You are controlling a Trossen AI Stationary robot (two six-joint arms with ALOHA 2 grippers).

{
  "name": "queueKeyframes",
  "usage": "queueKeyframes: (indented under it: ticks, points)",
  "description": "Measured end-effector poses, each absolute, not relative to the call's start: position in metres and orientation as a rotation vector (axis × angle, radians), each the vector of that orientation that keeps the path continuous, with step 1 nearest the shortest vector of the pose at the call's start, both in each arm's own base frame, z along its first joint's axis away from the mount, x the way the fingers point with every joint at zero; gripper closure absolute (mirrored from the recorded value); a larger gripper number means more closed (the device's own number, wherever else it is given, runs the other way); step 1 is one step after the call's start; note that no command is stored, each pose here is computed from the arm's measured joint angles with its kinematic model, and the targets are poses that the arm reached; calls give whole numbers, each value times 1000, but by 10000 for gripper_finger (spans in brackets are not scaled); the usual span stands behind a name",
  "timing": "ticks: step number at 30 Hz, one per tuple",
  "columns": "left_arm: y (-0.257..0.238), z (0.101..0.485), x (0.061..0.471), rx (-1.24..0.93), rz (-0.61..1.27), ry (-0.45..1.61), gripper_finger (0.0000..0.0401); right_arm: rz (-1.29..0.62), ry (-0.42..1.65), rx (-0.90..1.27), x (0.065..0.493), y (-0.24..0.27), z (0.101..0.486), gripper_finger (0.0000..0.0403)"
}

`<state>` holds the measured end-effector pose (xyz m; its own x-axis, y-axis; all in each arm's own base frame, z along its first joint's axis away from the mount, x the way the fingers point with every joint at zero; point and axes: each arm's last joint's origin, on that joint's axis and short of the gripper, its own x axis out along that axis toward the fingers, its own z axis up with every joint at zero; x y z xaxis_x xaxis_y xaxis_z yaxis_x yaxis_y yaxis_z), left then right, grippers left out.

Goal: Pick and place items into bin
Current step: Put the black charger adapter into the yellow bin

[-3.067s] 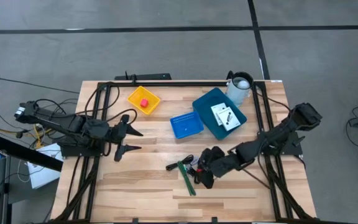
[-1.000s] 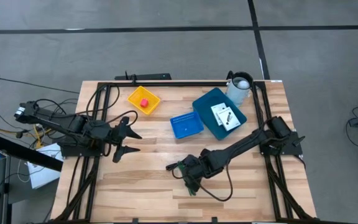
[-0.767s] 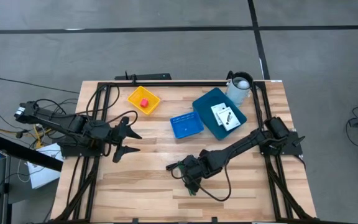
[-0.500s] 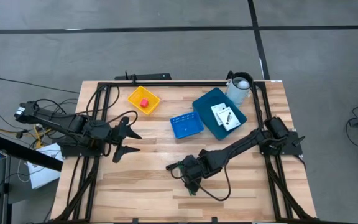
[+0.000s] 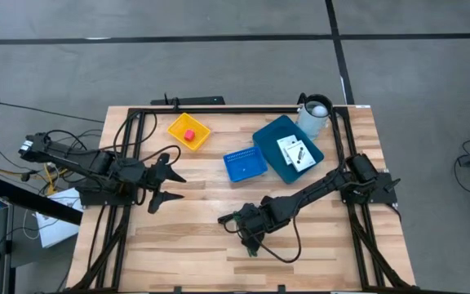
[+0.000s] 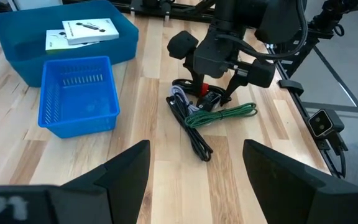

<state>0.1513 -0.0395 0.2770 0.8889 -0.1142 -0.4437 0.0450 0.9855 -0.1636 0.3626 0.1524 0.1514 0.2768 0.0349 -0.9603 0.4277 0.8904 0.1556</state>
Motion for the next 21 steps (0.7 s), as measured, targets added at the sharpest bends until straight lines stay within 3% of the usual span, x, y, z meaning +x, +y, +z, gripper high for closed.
queueKeyframes:
  ticks: [21]
  points:
    - [-40, 277, 151, -150, -83, 471, 156, -294, 1303, 476, 366, 155, 136, 171]
